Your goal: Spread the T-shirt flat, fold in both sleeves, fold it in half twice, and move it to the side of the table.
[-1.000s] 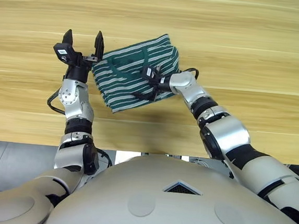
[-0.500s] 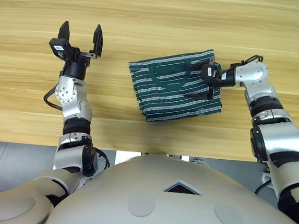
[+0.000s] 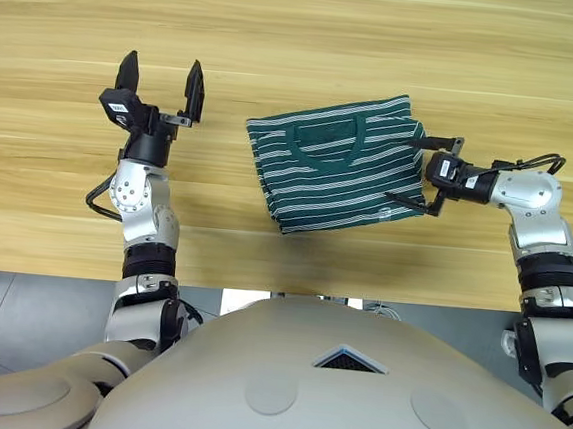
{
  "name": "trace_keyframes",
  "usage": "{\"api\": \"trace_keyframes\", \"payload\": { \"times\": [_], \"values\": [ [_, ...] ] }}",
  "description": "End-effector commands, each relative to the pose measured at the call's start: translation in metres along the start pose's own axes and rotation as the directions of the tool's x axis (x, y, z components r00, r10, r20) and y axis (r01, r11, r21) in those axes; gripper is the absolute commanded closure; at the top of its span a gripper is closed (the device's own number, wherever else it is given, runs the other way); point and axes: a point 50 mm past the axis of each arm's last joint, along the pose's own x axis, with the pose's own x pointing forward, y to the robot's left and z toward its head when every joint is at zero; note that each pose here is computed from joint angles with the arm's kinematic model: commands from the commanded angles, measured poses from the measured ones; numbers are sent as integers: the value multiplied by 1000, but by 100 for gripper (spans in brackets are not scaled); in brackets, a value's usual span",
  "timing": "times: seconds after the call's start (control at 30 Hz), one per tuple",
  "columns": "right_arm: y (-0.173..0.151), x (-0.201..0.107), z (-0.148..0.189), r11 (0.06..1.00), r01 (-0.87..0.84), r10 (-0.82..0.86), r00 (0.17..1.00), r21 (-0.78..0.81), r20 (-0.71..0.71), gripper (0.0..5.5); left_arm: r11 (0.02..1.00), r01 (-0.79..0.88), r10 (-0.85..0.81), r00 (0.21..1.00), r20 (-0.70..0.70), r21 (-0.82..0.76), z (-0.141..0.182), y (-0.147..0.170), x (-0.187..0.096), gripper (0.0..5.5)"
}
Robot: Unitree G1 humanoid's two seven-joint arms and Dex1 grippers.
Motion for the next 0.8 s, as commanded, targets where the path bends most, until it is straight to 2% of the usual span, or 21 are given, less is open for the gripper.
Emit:
{"api": "trace_keyframes", "payload": {
  "times": [0.03, 0.4, 0.53, 0.67, 0.8],
  "values": [
    [-6, -12, -4, 997, -10, 2, 995, -74, -99, 10, 1000, 1, -1, 1000, -5, 15, 2, -2, -2, 12],
    [-22, 5, -8, 965, -63, -9, 963, -255, -269, 10, 1000, 15, -15, 1000, 3, 25, 5, -5, -1, 12],
    [-43, 26, 1, 945, 26, -122, 953, -325, -277, 10, 1000, 23, -23, 1000, 6, 20, 4, -7, 0, 12],
    [-63, 56, 25, 913, 103, -203, 954, -395, -222, 10, 999, 31, -31, 1000, 6, 13, 3, -10, 2, 12],
    [-70, 84, 39, 872, 146, -284, 929, -468, -239, 10, 999, 45, -45, 999, 8, 1, 2, -15, 3, 12]
  ]
}}
